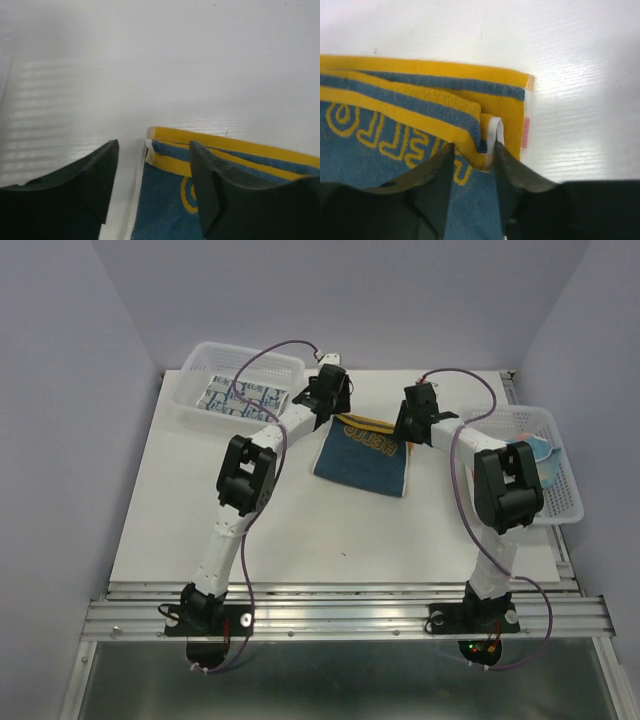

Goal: Fold and stack the towels
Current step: Fold the towel

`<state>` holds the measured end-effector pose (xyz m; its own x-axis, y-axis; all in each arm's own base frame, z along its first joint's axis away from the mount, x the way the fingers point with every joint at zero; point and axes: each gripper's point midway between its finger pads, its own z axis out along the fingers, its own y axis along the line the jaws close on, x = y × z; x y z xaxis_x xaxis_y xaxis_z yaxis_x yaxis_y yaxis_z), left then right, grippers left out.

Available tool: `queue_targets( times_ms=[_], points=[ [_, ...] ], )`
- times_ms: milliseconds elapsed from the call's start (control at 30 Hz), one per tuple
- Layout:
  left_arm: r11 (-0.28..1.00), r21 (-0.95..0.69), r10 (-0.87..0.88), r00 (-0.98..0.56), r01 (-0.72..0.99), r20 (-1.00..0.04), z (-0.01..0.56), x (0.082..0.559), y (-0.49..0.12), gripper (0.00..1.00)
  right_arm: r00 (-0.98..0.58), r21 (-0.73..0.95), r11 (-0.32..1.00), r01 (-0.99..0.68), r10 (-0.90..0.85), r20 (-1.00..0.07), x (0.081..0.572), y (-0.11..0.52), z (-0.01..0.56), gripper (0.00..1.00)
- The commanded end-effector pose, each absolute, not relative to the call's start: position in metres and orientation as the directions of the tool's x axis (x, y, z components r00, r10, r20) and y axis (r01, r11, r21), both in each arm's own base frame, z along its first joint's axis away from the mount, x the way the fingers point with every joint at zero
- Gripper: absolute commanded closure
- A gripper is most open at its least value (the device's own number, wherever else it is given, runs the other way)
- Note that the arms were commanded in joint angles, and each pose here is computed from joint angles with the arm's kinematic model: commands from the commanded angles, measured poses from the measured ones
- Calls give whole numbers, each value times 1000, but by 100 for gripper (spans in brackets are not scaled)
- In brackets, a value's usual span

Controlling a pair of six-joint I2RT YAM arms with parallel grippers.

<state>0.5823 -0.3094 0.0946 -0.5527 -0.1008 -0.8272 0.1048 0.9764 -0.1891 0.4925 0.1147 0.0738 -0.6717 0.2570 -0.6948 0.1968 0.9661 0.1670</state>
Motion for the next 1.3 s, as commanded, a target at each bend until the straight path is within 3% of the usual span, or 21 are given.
queue_targets(
  times_ms=[0,167,300,367,433,533,667,1067,1133,1267],
  points=[
    [960,-230,-139,-442,159,-886,170,596,-311,15,-584,199,946,257,316,-748,524,101,116,42],
    [951,-251,-154,-424,183,-892,212,572,-302,6,-608,184,946,266,313,-729,514,98,121,37],
    [947,-277,-172,-474,161,-864,208,535,-286,6,-646,235,953,190,301,-701,481,108,115,17],
    [944,-299,-186,-527,138,-830,191,507,-277,6,-671,283,948,148,307,-675,454,115,109,11],
    [935,-332,-213,-548,126,-809,182,489,-273,6,-645,331,937,110,321,-694,436,124,123,10],
    [929,-359,-229,-625,88,-746,142,443,-261,7,-655,383,920,86,342,-674,400,135,116,11],
    [933,-359,-247,-658,38,-712,110,421,-247,9,-687,402,911,91,350,-637,363,143,94,12],
    [940,-341,-218,-740,16,-637,52,410,-253,19,-729,421,890,175,404,-552,343,146,42,30],
    [941,-338,-210,-747,22,-631,48,411,-255,25,-743,420,889,181,404,-534,339,147,35,33],
    [939,-343,-202,-763,27,-614,38,408,-259,49,-740,437,881,180,414,-531,334,148,33,42]
  ],
)
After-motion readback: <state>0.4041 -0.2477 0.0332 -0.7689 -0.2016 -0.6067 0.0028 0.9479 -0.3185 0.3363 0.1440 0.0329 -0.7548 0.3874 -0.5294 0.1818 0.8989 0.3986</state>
